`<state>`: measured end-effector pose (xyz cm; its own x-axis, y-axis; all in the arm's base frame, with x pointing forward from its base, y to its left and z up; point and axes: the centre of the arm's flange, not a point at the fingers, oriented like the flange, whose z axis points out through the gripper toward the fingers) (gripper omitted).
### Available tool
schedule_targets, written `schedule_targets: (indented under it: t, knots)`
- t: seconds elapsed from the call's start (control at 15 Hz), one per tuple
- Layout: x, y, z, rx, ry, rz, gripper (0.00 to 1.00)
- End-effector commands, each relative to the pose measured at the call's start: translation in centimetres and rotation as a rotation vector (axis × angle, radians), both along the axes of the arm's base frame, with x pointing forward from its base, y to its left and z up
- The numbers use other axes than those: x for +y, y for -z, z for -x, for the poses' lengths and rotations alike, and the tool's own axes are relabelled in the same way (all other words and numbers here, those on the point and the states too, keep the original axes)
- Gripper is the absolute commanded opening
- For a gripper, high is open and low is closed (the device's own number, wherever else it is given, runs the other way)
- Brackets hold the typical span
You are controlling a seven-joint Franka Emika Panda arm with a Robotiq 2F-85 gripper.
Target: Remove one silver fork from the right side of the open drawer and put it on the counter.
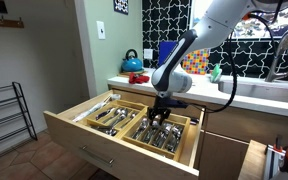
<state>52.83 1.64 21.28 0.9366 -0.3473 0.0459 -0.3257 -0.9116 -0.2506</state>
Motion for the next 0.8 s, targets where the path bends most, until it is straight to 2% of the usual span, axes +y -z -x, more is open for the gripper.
schedule_targets:
  t: [0.0, 0.07, 0.13, 0.2, 0.73]
  knots:
    - [0.1, 1.3, -1.1, -0.018, 0.005, -0.016, 0.53]
    - [0.3, 1.4, -1.3, -0.020, 0.003, -0.017, 0.52]
    - [0.4, 1.5, -1.7, -0.019, 0.003, -0.014, 0.45]
    - [0.6, 1.7, -1.9, -0.017, 0.001, -0.013, 0.46]
    - [0.8, 2.9, -2.8, 0.012, -0.001, -0.014, 0.37]
